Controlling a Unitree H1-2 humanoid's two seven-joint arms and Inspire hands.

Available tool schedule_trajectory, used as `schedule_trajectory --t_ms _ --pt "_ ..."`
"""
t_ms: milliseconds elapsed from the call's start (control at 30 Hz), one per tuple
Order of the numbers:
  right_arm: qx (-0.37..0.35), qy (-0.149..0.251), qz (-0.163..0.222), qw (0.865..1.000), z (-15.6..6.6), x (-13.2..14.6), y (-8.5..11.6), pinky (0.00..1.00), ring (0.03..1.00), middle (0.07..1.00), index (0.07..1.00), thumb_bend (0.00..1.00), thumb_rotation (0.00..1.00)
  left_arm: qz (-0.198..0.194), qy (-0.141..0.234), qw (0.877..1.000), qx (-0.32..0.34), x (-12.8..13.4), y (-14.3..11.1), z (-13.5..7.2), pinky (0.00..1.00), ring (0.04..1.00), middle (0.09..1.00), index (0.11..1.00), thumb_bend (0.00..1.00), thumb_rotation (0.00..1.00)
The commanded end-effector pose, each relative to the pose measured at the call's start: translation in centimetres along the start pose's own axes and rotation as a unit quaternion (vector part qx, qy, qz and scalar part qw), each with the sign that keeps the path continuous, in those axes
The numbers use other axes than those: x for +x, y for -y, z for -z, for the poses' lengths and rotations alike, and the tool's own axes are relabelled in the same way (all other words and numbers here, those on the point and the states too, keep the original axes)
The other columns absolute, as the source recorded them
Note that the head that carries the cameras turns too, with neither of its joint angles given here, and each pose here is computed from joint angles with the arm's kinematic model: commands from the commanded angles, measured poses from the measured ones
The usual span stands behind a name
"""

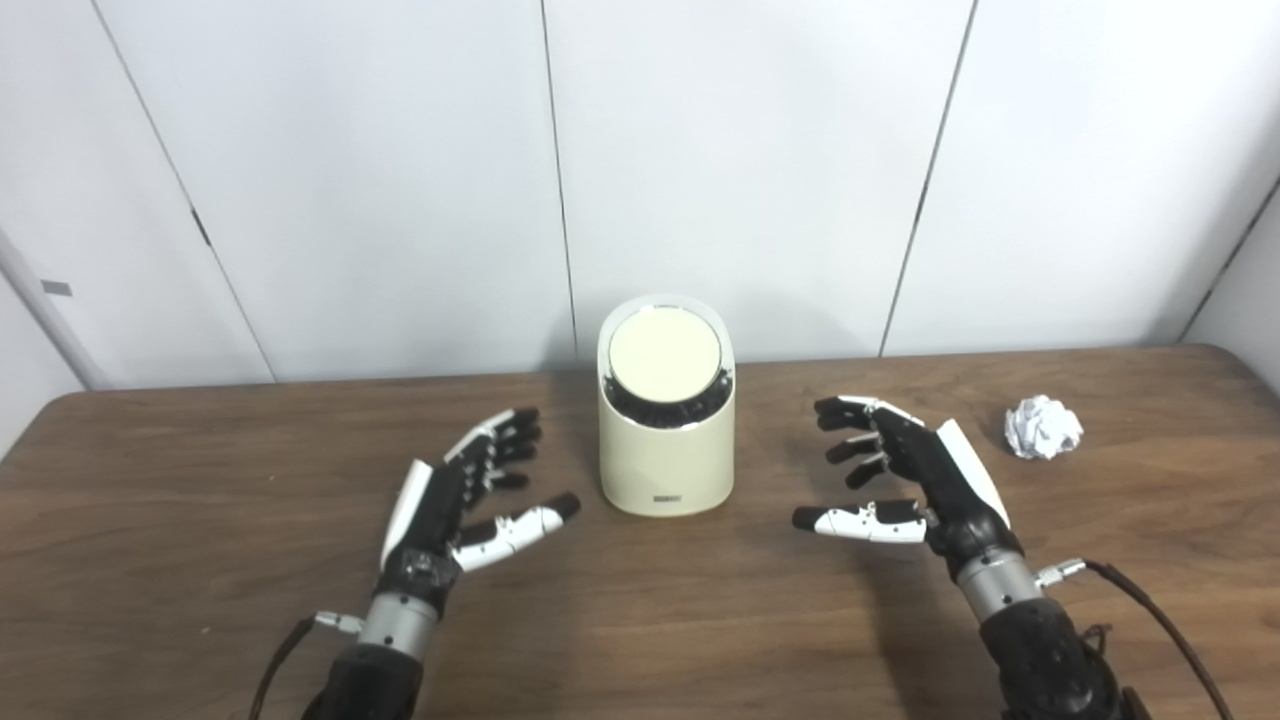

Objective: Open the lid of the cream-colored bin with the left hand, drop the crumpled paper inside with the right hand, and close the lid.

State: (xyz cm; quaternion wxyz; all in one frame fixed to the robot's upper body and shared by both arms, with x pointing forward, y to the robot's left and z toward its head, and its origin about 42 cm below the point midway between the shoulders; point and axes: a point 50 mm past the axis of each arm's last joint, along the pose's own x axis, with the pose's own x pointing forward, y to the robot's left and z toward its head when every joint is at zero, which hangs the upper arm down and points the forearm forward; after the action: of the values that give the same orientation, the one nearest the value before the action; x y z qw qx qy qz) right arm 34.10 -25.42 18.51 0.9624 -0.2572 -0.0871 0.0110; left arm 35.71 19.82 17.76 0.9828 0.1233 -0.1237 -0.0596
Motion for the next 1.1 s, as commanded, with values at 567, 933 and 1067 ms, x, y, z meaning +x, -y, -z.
schedule_trajectory --t_ms 567,933,1067 --pt "-0.003 0.036 0.015 0.999 -0.8 0.5 0.2 0.48 0.630 0.745 0.736 0.76 0.13 -0.049 0.074 0.994 0.065 8.6 0.4 -9.0 0.67 0.827 0.826 0.839 0.88 0.20" --pt "0.002 0.037 0.015 0.999 -0.9 0.5 -0.1 0.47 0.625 0.743 0.731 0.76 0.13 -0.028 0.075 0.992 0.100 10.4 1.1 -10.3 0.75 0.883 0.875 0.868 0.91 0.24" --pt "0.003 0.039 0.015 0.999 -1.1 0.5 -0.3 0.47 0.621 0.746 0.731 0.75 0.10 -0.024 0.075 0.990 0.117 11.1 1.2 -10.6 0.77 0.895 0.893 0.887 0.96 0.26"
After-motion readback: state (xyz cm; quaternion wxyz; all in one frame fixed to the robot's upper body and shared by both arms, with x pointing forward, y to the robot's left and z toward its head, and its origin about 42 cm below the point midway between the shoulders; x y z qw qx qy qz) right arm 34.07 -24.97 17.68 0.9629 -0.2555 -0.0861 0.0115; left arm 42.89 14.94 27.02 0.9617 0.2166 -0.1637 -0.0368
